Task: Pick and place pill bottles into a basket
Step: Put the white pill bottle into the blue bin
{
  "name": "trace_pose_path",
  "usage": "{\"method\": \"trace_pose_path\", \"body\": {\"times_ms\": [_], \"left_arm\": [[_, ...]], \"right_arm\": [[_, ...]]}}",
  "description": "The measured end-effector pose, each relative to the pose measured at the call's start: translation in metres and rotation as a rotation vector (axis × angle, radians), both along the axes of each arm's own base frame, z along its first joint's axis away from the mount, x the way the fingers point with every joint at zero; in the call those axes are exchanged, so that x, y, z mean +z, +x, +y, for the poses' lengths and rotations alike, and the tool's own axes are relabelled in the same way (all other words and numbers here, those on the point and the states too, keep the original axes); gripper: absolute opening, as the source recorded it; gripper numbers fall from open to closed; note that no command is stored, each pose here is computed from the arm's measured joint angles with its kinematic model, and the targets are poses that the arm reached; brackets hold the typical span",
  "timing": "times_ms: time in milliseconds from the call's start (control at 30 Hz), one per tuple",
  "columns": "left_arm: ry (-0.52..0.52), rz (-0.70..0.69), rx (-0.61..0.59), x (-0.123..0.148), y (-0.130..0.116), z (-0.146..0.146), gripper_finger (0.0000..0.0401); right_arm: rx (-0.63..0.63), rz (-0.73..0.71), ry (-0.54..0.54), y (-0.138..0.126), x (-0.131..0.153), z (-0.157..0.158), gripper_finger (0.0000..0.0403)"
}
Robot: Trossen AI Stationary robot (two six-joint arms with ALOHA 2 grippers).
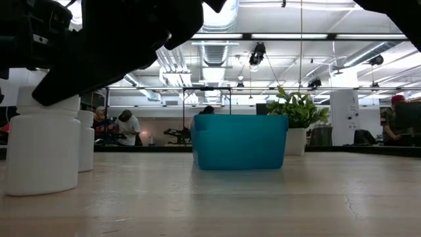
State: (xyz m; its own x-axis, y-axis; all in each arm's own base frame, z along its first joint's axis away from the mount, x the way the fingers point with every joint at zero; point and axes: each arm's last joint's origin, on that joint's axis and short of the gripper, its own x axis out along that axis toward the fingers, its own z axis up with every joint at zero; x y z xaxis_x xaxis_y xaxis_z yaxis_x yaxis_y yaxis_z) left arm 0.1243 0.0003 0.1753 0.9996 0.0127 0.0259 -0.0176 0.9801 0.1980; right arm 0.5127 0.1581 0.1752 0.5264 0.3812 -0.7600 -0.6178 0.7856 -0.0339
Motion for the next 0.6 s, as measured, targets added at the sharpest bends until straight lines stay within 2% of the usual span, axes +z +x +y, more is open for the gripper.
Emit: {"method": "trace_pose_path", "body": {"times_ms": [400,600], "left_arm": [[0.000,0.000,0.001,0.0000,0.0000,0.0000,0.0000],[0.000,0.000,0.001,0.0000,0.0000,0.0000,0.0000]], "right_arm": [[-0.009,0.028,-0.001,-0.0017,-0.0015,-0.0008,0.0201],[-0.003,0.024,-0.007,-0.0017,-0.0015,-0.0006,0.0167]]}}
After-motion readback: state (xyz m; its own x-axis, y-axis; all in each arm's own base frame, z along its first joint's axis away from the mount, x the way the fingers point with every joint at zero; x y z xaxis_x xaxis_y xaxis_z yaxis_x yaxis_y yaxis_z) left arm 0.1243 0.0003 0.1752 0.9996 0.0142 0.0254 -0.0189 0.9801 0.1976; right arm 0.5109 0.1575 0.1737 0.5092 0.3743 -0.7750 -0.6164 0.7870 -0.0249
